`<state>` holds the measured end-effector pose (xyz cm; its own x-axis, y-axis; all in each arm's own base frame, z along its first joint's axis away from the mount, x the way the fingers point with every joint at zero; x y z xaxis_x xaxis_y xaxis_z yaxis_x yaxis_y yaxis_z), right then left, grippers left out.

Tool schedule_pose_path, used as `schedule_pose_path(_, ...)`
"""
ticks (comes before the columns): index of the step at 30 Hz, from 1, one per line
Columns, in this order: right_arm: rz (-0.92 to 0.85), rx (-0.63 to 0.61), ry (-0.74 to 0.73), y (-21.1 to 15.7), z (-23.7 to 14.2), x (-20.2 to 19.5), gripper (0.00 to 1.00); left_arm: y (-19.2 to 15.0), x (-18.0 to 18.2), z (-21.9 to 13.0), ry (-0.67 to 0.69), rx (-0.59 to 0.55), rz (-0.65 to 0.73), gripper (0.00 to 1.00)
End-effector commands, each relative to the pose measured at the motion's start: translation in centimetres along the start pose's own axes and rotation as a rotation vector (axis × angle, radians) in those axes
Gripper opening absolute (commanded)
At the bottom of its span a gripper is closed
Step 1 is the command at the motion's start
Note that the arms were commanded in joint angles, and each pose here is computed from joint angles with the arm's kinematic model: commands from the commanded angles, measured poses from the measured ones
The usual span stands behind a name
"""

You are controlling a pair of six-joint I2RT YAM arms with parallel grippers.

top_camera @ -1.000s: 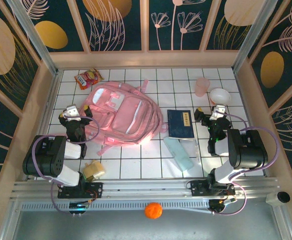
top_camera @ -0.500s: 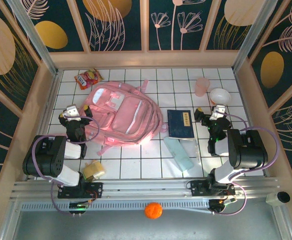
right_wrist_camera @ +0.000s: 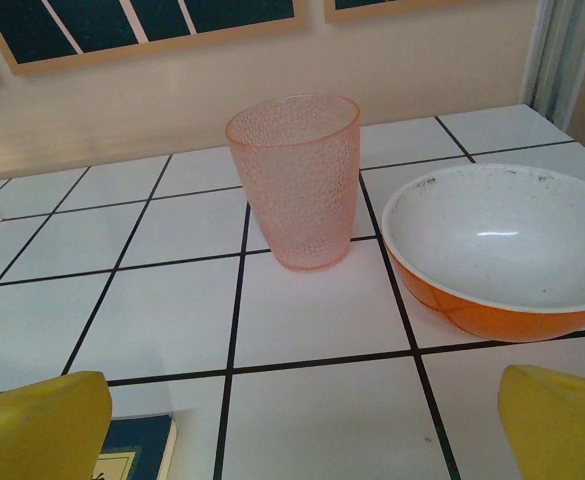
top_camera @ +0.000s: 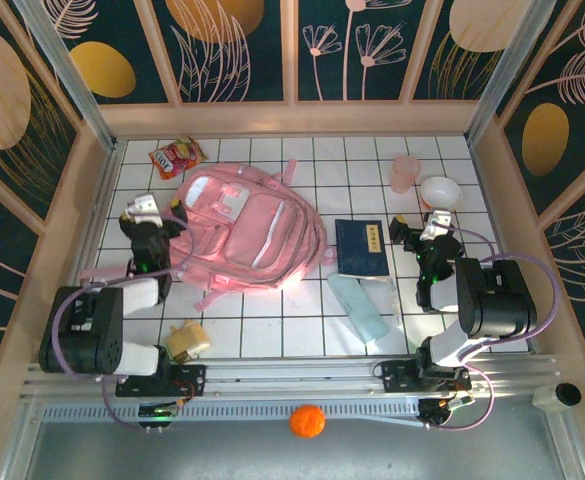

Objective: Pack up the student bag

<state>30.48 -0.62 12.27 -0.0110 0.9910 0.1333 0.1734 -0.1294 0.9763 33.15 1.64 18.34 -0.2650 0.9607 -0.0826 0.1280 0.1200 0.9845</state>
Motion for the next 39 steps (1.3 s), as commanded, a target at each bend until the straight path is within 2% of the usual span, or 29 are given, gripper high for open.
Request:
schedule_pose_path(1,0.003,-0.062,0.005,1.3,0.1,0.0,0.99,2.4,0.1,0.4,0.078,0.177,-0.133,0.99)
schedule_pose_path(4,0.0,-0.048,0.003,2.7,0.2,0.2,0.99,3.3,-0.7,0.0,0.038,0.273,-0.221,0.99)
schedule_pose_path(7,0.049,0.071,-0.013,5.4,1.6,0.5,0.99,3.5,-1.7,-0.8,-0.051,0.355,-0.286,0.99)
schedule_pose_path(10,0.079,0.178,-0.017,8.4,2.7,0.9,0.99,2.8,-1.9,-1.9,-0.056,0.451,-0.357,0.99)
schedule_pose_path(14,0.113,0.29,-0.03,11.3,3.0,1.3,0.99,1.1,-2.4,-4.0,-0.138,0.562,-0.424,0.99)
schedule_pose_path(17,0.193,0.339,0.048,12.7,2.5,2.4,0.99,0.7,-2.7,-5.8,-0.218,0.574,-0.485,0.99)
schedule_pose_path(19,0.258,0.394,0.173,13.2,2.2,3.9,0.99,0.4,-2.4,-6.9,-0.225,0.561,-0.524,0.99)
schedule_pose_path(21,0.342,0.448,0.303,12.8,2.1,5.3,0.99,-0.2,-1.9,-8.1,-0.216,0.531,-0.571,0.99)
schedule_pose_path(24,0.484,0.493,0.41,11.4,2.7,6.2,0.99,-1.3,-1.5,-9.6,-0.242,0.503,-0.668,0.99)
schedule_pose_path(26,0.564,0.498,0.435,10.8,3.2,6.8,0.99,-2.4,-1.5,-10.2,-0.239,0.536,-0.759,0.99)
schedule_pose_path(30,0.482,0.516,0.368,9.8,4.7,10.0,0.99,-5.2,-2.1,-10.9,-0.238,0.7,-0.897,0.99)
schedule_pose_path(33,0.368,0.647,0.388,7.9,6.2,15.0,0.99,-5.9,-2.5,-10.7,-0.251,0.756,-0.913,0.97)
schedule_pose_path(34,0.328,0.684,0.393,7.2,6.6,16.4,0.97,-6.0,-2.6,-10.5,-0.249,0.77,-0.902,0.95)
schedule_pose_path(37,0.28,0.761,0.362,4.8,7.8,19.1,0.84,-6.3,-2.9,-9.7,-0.245,0.815,-0.837,0.81)
schedule_pose_path(39,0.295,0.792,0.365,3.4,8.6,20.2,0.69,-6.6,-2.9,-9.2,-0.231,0.837,-0.798,0.75)
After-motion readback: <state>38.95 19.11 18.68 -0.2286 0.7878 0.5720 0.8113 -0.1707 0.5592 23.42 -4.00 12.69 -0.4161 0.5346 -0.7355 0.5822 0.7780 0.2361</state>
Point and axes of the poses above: each hand's point on the last joint's axis, 136 mm out from that joint toward the fingers, its own z axis out along the fingers, its own x axis along the line the jaws close on, y = z × x, the point moved 7 cm from there along -z, back along the fingers, and after that the axes turned 1 degree about z, right-handed, at the moved point
